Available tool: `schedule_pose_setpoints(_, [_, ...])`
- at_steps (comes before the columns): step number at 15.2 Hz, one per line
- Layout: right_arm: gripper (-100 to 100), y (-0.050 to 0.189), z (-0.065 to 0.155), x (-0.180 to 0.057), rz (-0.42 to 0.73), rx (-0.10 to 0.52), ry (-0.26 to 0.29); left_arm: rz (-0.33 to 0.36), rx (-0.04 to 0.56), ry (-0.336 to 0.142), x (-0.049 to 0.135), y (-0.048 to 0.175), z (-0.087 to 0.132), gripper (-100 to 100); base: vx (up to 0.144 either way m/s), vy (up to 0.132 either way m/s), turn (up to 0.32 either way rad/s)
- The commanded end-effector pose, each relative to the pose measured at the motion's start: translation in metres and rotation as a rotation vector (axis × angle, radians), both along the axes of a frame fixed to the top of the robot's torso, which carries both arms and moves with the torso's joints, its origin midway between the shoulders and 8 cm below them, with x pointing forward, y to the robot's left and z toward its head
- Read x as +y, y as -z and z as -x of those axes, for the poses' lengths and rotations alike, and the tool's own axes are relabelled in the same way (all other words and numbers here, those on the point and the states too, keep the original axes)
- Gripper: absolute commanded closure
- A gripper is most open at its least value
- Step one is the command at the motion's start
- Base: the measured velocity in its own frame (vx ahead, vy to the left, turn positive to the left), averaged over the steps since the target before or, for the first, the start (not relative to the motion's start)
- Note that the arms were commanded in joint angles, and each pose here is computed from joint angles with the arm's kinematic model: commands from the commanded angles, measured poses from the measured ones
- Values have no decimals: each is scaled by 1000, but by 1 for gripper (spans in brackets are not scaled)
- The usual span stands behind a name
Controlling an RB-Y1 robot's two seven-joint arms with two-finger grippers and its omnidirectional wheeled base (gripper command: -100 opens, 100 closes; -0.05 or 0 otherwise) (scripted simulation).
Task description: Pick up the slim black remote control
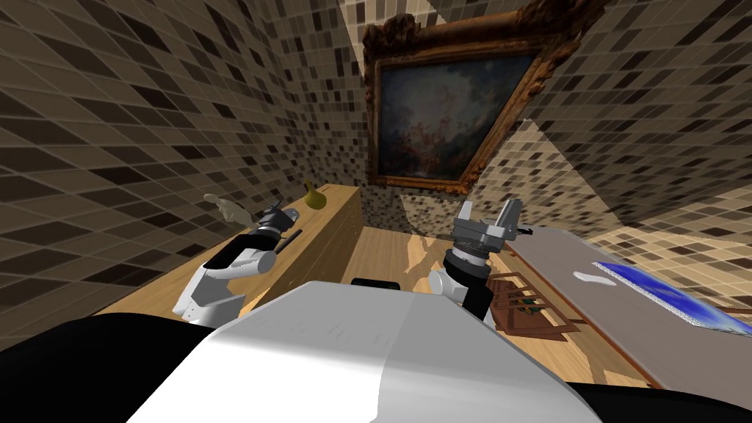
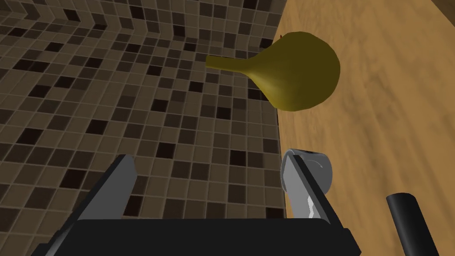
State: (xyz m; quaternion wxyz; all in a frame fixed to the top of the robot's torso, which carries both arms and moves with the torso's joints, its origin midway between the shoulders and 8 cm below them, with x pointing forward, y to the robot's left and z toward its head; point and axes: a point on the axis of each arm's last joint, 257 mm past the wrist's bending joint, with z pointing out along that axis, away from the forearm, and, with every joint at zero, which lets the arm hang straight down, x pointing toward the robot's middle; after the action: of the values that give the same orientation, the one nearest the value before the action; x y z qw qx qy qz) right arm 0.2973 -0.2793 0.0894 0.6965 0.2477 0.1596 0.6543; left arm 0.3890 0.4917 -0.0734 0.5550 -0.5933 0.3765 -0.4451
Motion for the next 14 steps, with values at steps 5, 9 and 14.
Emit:
schedule_pose_setpoints(5, [0, 0, 0, 0, 0, 0, 0, 73, 84, -35, 18, 23, 5, -100, 30, -9, -26])
schedule_pose_setpoints(9, [0, 0, 0, 0, 0, 0, 0, 131, 141, -66, 33, 39, 11, -100, 40, -6, -28])
schedule_pose_setpoints(14, [0, 0, 0, 0, 0, 0, 0, 235, 219, -128, 62, 63, 26, -100, 43, -1, -28])
